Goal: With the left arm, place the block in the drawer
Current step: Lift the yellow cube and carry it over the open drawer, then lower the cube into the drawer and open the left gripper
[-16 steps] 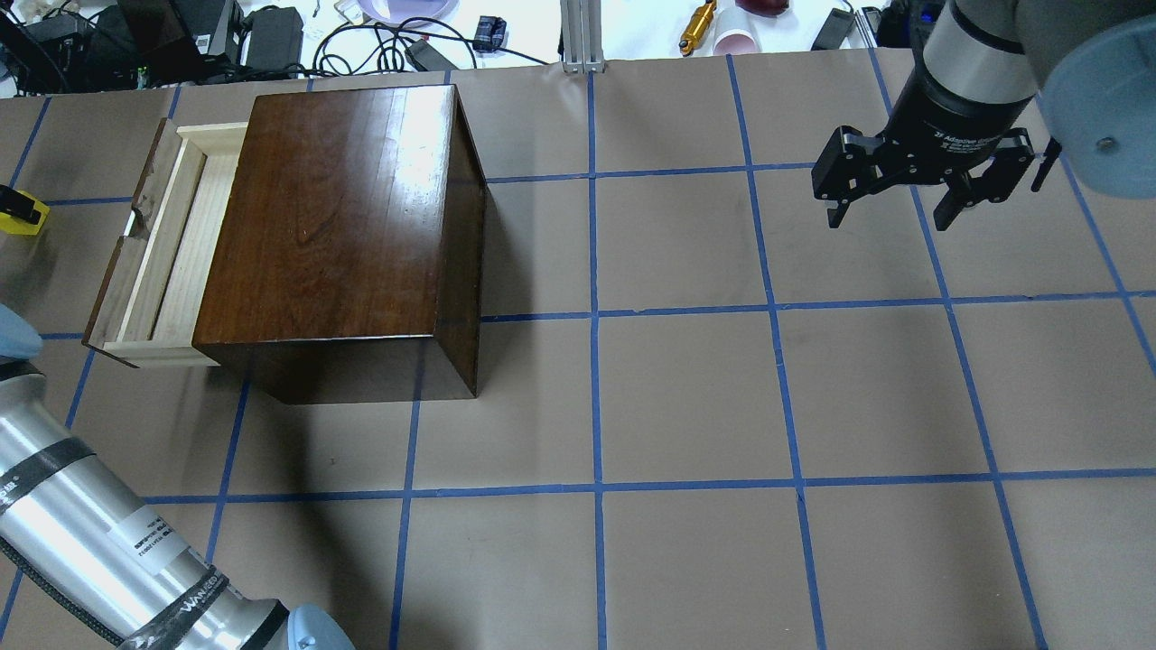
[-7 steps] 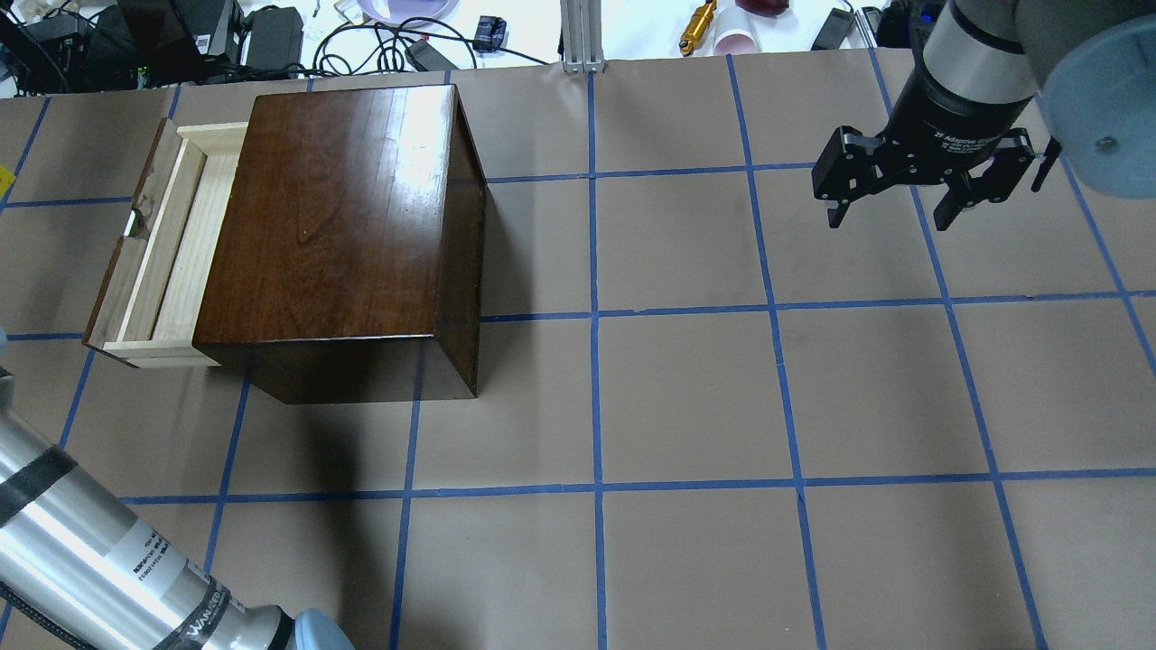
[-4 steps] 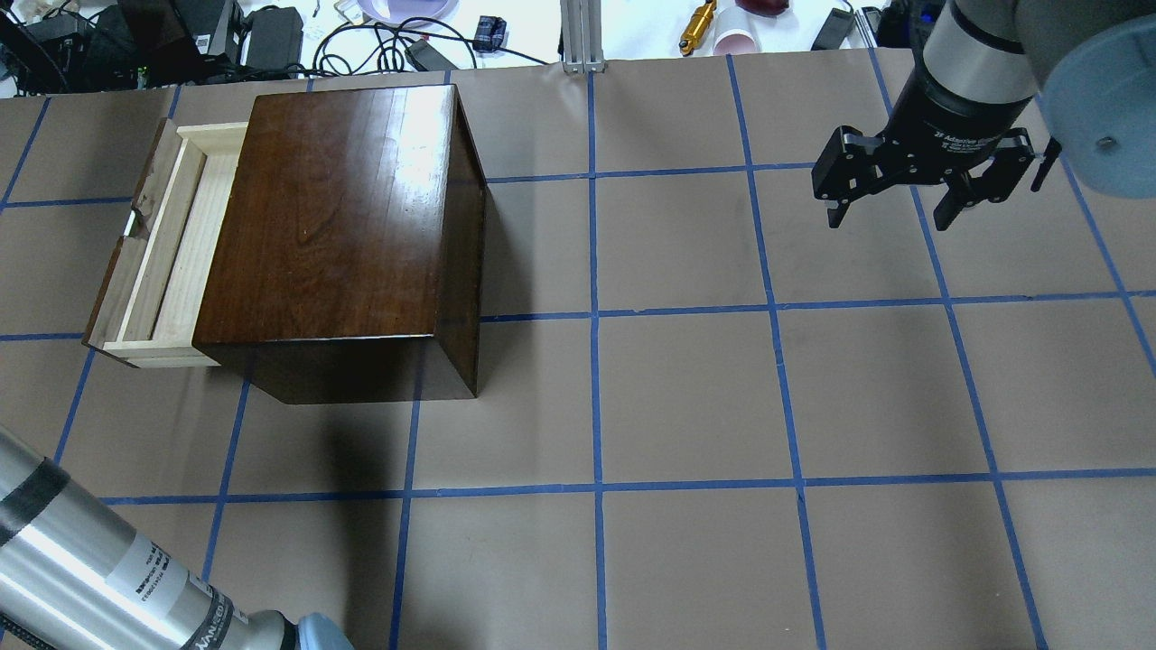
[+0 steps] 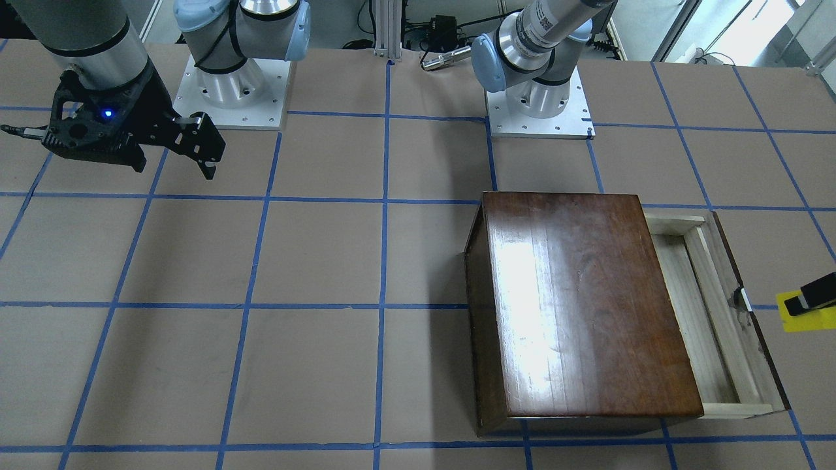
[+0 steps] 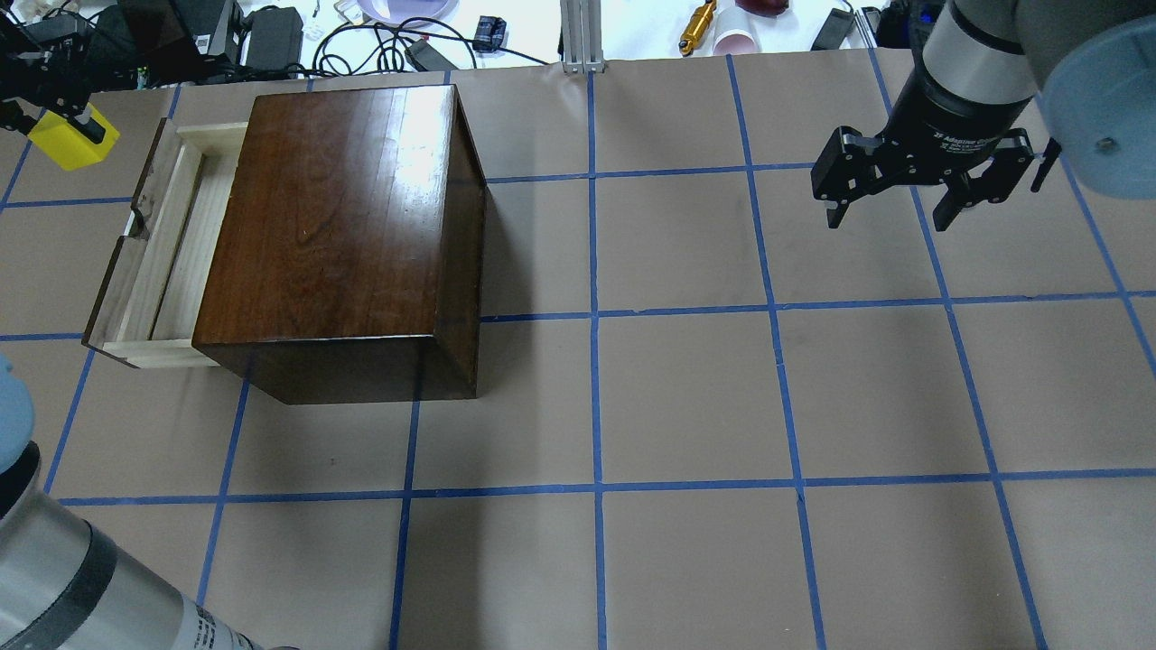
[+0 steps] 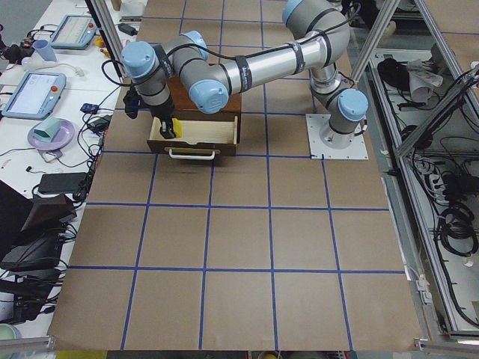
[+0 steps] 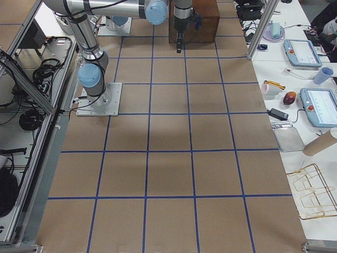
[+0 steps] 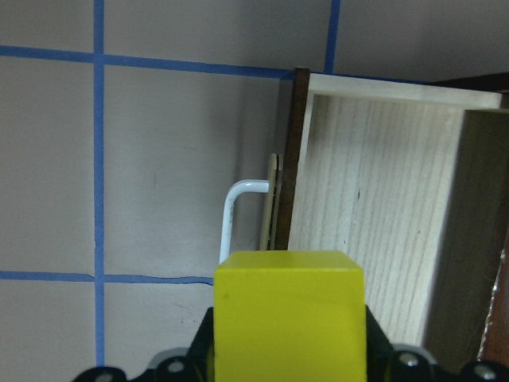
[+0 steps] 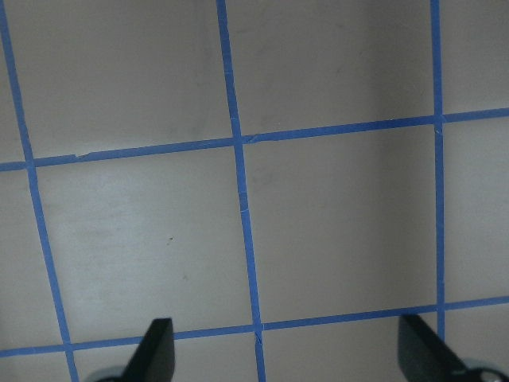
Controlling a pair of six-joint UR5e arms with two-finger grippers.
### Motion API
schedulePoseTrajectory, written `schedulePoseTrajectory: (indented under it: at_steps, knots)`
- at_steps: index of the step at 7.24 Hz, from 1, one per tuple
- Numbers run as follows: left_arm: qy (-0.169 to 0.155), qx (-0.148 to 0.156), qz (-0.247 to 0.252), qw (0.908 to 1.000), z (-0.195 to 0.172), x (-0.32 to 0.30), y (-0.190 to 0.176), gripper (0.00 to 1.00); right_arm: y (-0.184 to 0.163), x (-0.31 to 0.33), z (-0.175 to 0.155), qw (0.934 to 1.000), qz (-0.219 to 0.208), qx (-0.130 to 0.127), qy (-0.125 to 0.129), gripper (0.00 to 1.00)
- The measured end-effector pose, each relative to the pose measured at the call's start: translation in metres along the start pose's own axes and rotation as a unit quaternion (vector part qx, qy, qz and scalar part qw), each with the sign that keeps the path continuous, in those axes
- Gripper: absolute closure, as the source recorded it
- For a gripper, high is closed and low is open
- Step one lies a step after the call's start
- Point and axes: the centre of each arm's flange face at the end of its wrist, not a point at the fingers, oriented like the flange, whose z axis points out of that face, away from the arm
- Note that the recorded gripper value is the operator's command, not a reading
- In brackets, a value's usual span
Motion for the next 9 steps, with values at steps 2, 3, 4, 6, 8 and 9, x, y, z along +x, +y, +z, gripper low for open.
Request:
schedulePoseTrajectory:
  at_steps: [2, 3, 4, 6, 8, 9]
  knots:
    - [0.004, -0.015, 0.01, 0.9998, 0.021, 0.027, 0.008, 1.0, 0.0, 0.0, 0.0, 1.0, 0.0, 0.0, 0.0, 0.0]
    - [0.006, -0.024, 0.02, 0.9995, 0.031, 0.039, 0.01, 1.0, 0.0, 0.0, 0.0, 1.0, 0.0, 0.0, 0.001, 0.0]
    - [0.01, -0.033, 0.032, 0.9989, 0.042, 0.047, 0.01, 1.0, 0.0, 0.0, 0.0, 1.0, 0.0, 0.0, 0.001, 0.0]
    - [0.018, -0.051, 0.066, 0.9964, 0.07, 0.049, 0.01, 1.0, 0.0, 0.001, 0.0, 1.0, 0.0, 0.0, 0.001, 0.0]
    - [0.016, -0.044, 0.083, 0.9955, 0.106, 0.046, 0.009, 0.76, 0.0, 0.0, 0.0, 1.0, 0.0, 0.0, 0.001, 0.0]
    - [0.012, -0.033, 0.084, 0.9959, 0.12, 0.044, 0.01, 0.14, 0.0, 0.0, 0.0, 1.0, 0.0, 0.0, 0.001, 0.0]
